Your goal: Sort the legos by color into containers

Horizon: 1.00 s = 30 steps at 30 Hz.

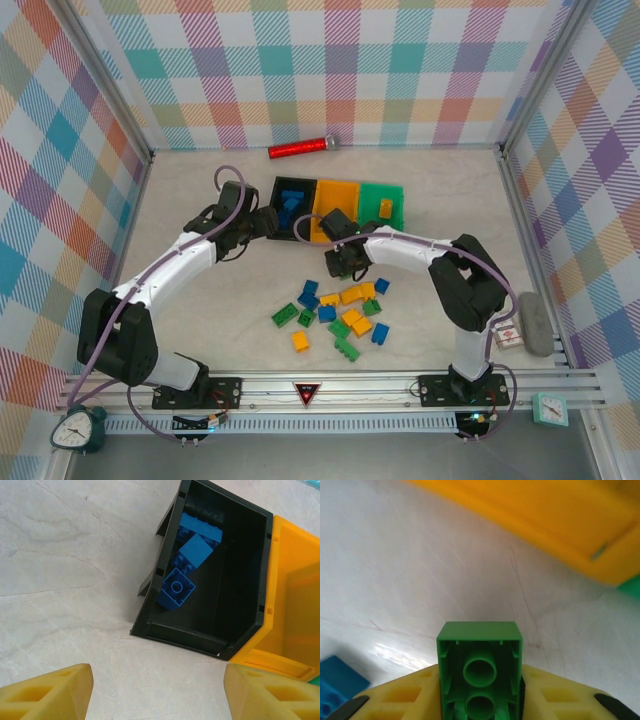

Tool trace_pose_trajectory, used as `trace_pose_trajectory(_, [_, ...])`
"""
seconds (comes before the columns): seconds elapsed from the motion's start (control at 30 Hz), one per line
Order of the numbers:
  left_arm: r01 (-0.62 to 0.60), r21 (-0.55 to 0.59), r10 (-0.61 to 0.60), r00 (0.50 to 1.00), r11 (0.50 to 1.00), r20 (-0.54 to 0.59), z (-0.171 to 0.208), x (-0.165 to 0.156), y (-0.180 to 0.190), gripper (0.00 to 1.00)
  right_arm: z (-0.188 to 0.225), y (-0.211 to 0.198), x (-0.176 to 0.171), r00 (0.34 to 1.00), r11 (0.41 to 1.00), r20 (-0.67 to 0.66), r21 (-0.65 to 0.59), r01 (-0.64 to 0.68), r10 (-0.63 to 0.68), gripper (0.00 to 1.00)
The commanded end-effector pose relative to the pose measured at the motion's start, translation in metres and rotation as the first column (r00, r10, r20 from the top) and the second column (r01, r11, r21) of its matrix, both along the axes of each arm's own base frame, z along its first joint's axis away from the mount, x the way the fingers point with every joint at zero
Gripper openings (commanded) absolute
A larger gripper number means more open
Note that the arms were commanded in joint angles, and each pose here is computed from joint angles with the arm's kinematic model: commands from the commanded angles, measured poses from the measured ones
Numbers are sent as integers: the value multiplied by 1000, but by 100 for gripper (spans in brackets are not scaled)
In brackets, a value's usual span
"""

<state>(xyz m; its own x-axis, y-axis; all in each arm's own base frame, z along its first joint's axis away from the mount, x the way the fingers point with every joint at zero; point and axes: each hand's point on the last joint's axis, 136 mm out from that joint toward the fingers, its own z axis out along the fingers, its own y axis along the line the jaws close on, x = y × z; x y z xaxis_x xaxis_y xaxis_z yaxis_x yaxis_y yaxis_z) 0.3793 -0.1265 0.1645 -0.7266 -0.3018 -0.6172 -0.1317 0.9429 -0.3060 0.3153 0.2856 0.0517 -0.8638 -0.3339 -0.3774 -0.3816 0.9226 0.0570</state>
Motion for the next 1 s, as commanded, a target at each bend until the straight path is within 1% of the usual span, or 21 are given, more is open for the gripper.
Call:
trace_pose_trajectory(0.0, [-7,-19,8,999,1000,35,15,7,1,69,52,20,24,991,997,129,69,-35,26,37])
trace_pose_trajectory(0.13, [-14,-20,14,999,1000,45,22,6,3,69,79,27,53,980,997,195,68,-38,24,37])
trace_pose_trajectory(0.27, [-9,-25,10,998,1000,59,32,0,5,69,105,27,90,962,996,274,87,-11,-13,39])
trace_pose_trajectory(0.37, [-16,-23,18,997,1000,70,37,-8,10,69,107,29,113,957,994,287,113,-6,-27,47])
trace_pose_trajectory(0.43, [-25,-16,27,996,1000,85,41,-13,14,69,105,34,118,960,994,278,105,-8,-21,56])
trace_pose_trajectory(0.47, [-36,-8,37,995,999,89,43,-15,17,70,103,35,118,962,994,271,105,-7,-22,58])
trace_pose_trajectory(0.57, [-58,10,57,993,998,105,49,-17,24,70,99,39,103,966,992,258,128,-20,-13,58])
trace_pose_trajectory(0.7, [-34,-12,35,994,999,101,47,-16,18,70,84,29,67,973,990,229,138,-34,2,59])
trace_pose_trajectory(0.87, [-35,-9,35,996,999,85,35,-14,16,70,63,0,19,982,994,190,111,-6,-15,59])
trace_pose_trajectory(0.97, [-45,-39,49,994,998,99,33,-8,13,70,57,-22,-7,984,995,175,99,10,-27,59])
